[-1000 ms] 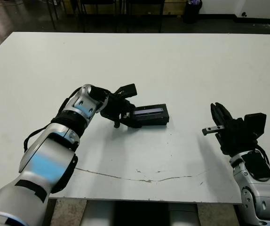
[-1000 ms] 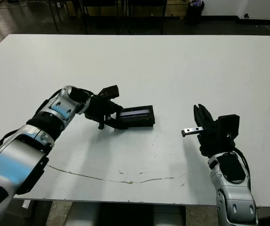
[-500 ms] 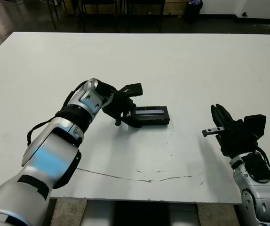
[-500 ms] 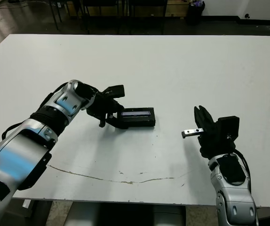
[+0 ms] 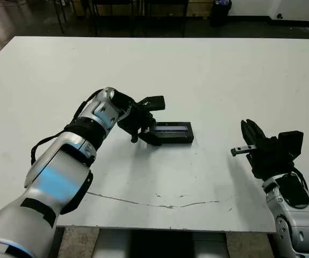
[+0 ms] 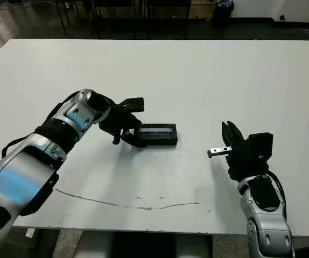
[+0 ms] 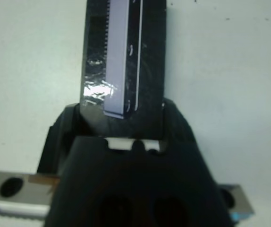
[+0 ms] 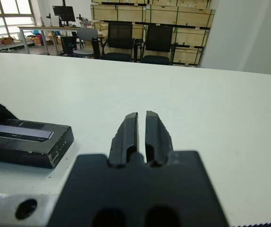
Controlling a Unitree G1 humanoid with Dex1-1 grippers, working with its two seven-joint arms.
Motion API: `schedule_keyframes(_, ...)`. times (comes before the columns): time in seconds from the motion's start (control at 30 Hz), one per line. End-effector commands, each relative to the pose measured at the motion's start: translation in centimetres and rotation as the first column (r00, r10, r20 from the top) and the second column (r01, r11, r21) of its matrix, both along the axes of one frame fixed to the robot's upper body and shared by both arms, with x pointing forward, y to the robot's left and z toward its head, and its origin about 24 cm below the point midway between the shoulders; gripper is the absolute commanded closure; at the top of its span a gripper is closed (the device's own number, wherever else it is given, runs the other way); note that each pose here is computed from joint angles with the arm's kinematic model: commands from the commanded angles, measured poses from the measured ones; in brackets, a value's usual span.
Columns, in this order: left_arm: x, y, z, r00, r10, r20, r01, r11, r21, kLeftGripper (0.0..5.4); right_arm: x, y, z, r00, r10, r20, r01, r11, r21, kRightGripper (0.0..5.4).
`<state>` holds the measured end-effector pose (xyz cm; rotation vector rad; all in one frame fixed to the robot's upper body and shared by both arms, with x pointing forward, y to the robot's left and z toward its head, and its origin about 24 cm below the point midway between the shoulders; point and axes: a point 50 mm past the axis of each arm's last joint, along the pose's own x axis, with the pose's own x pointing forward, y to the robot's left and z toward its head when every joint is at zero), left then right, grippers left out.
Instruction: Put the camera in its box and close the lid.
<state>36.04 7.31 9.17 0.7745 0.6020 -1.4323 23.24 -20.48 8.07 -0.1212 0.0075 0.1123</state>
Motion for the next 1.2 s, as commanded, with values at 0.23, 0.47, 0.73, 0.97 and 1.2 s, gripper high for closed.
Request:
schedule_keyframes(0.23,-1.3,0.9,-3.3,0.998,-0.057,-0.041,0.061,0.994,0.088,0.51,0.1,0.0,-0.5,0.999,-0.017,-0.035,0.017,1.0,0.001,5.4)
schedule_keyframes(0.47,-1.1,1.9,-3.2,0.997,-0.072,-0.005,0.072,0.992,0.104,0.02,0.1,0.1,-0.6,0.999,-0.02,-0.031,0.02,1.0,-0.01,5.4)
schedule_keyframes(0.73,-0.5,5.2,-2.3,1.0,0.023,-0.003,-0.023,0.998,0.057,0.02,0.0,0.2,-0.7,0.999,-0.025,-0.041,0.025,1.0,-0.006,5.4)
schedule_keyframes(0.97,-0.1,9.1,0.2,0.994,0.098,0.04,-0.097,0.995,-0.038,0.02,0.2,0.4,-0.8,0.999,-0.018,-0.039,0.018,1.0,0.002,5.4)
schedule_keyframes(1.2,-0.1,12.5,3.4,0.962,0.247,0.119,-0.216,0.95,-0.224,0.02,0.3,0.5,-0.8,0.999,-0.012,-0.036,0.012,1.0,-0.001,5.4)
